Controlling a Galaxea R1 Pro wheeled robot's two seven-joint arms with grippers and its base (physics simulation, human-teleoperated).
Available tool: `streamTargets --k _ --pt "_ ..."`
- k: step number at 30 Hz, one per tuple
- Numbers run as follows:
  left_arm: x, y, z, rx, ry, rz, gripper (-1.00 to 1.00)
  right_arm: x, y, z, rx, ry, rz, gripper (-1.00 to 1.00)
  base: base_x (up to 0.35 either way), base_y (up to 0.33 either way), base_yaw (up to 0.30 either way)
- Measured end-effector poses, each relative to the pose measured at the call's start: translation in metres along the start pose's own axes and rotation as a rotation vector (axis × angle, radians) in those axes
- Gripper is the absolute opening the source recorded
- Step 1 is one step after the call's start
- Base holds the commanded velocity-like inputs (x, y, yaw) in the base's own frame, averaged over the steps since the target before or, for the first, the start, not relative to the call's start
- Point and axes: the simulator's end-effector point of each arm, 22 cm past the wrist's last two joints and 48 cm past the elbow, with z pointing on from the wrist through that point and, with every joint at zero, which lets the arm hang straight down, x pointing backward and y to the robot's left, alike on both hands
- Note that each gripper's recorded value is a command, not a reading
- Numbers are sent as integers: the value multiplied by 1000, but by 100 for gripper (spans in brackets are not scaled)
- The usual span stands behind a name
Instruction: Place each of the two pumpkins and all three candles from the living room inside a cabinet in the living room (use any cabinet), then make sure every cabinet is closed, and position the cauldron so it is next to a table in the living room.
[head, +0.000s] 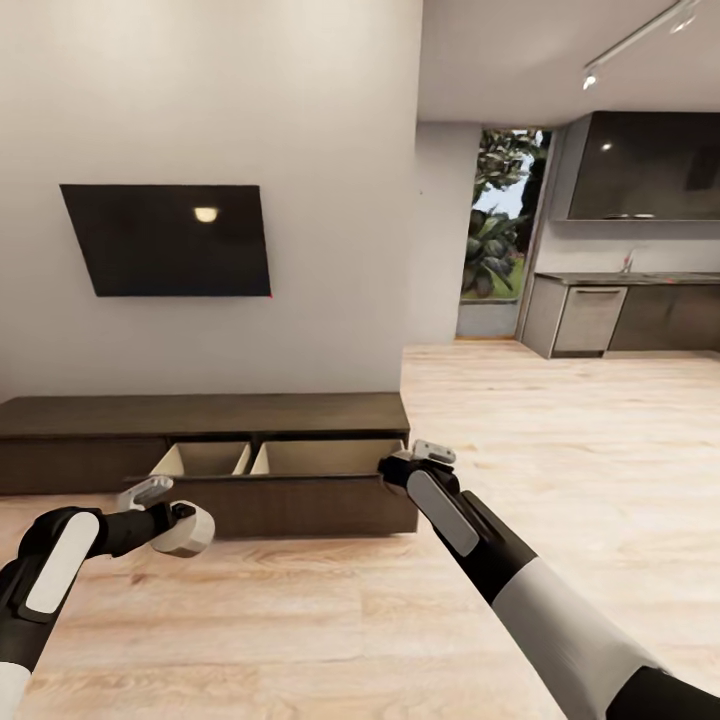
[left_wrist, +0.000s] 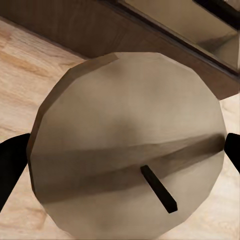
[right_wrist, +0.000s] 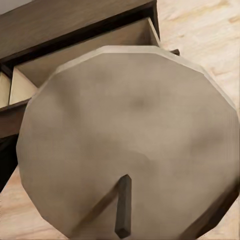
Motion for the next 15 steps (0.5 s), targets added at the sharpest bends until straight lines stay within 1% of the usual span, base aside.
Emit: streamTargets --k 1,2,4,5,6,8,15 --pt "0 0 0 0 0 0 -100 3 2 0 -3 8 1 -100 320 -96 0" --pt "0 0 0 -1 0 0 -100 11 2 3 -2 38 -1 -100 320 -96 0" --pt "0 0 0 -1 0 0 -100 30 -5 10 14 98 -2 -100 321 -96 0" --pt "0 1 0 -1 -1 0 -100 43 -9 14 20 143 10 -100 322 -86 0" --pt "-1 1 0 -1 -1 0 -100 48 -10 16 18 162 20 -100 326 -54 0" --pt "-1 0 0 1 -1 -2 -100 55 -11 18 16 187 31 -100 327 44 0" --pt "-4 6 -3 -10 -4 1 -100 58 -13 20 20 195 41 -100 291 184 0"
